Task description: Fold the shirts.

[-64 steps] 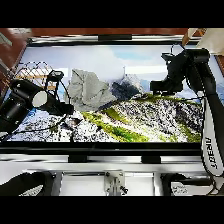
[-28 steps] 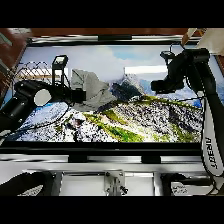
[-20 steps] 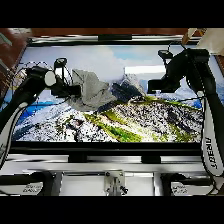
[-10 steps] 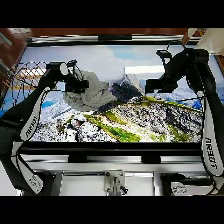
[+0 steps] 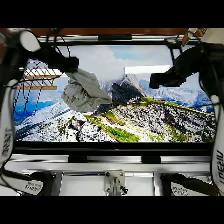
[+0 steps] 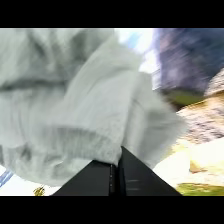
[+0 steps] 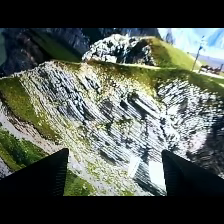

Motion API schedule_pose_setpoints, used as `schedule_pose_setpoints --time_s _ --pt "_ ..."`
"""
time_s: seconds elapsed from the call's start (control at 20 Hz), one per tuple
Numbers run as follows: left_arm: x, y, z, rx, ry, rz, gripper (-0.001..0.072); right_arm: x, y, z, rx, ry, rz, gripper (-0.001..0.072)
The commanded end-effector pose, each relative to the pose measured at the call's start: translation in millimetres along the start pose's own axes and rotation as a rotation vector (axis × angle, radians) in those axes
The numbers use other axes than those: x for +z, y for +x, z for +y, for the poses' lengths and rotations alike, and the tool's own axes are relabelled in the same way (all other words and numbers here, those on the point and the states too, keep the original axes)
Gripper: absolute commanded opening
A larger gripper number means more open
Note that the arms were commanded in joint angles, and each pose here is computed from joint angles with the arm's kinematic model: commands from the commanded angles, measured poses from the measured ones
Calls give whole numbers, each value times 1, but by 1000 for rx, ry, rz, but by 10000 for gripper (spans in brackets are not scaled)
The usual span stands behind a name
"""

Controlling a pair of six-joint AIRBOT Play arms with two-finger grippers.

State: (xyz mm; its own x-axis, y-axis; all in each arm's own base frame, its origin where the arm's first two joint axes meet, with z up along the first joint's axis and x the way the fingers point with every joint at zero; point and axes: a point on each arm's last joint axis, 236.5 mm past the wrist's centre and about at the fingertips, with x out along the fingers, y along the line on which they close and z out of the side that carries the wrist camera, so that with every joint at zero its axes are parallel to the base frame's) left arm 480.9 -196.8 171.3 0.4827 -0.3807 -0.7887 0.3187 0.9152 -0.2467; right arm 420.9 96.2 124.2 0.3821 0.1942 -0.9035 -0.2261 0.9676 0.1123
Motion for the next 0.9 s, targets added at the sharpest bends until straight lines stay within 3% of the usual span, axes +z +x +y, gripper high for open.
schedule_pose_setpoints --time_s 0.0,0.2,0.35,0.45,0.5,0.55,0.65,0.75,0.85 --pt "18 -130 -105 -138 183 -280 30 8 -82 -13 -106 -17 -193 678" --pt "-40 -127 -207 -314 298 -208 31 -7 -201 -42 -281 87 -469 678" --pt "-76 -44 -266 -387 341 -153 31 -25 -253 -54 -346 143 -589 678" --pt "-102 23 -282 -382 243 -53 53 -35 -253 -52 -331 169 -566 677" --pt "-114 49 -279 -359 215 7 280 -39 -245 -47 -305 173 -531 677" --pt "-123 65 -267 -327 193 61 695 -41 -235 -42 -283 174 -492 678" --pt "-137 74 -209 -206 207 203 711 -42 -206 -31 -231 145 -391 677" --pt "-148 60 -112 19 250 357 711 -44 -162 -27 -204 103 -258 678" --pt "-146 39 -38 139 177 428 707 -53 -98 -27 -169 34 -82 677"
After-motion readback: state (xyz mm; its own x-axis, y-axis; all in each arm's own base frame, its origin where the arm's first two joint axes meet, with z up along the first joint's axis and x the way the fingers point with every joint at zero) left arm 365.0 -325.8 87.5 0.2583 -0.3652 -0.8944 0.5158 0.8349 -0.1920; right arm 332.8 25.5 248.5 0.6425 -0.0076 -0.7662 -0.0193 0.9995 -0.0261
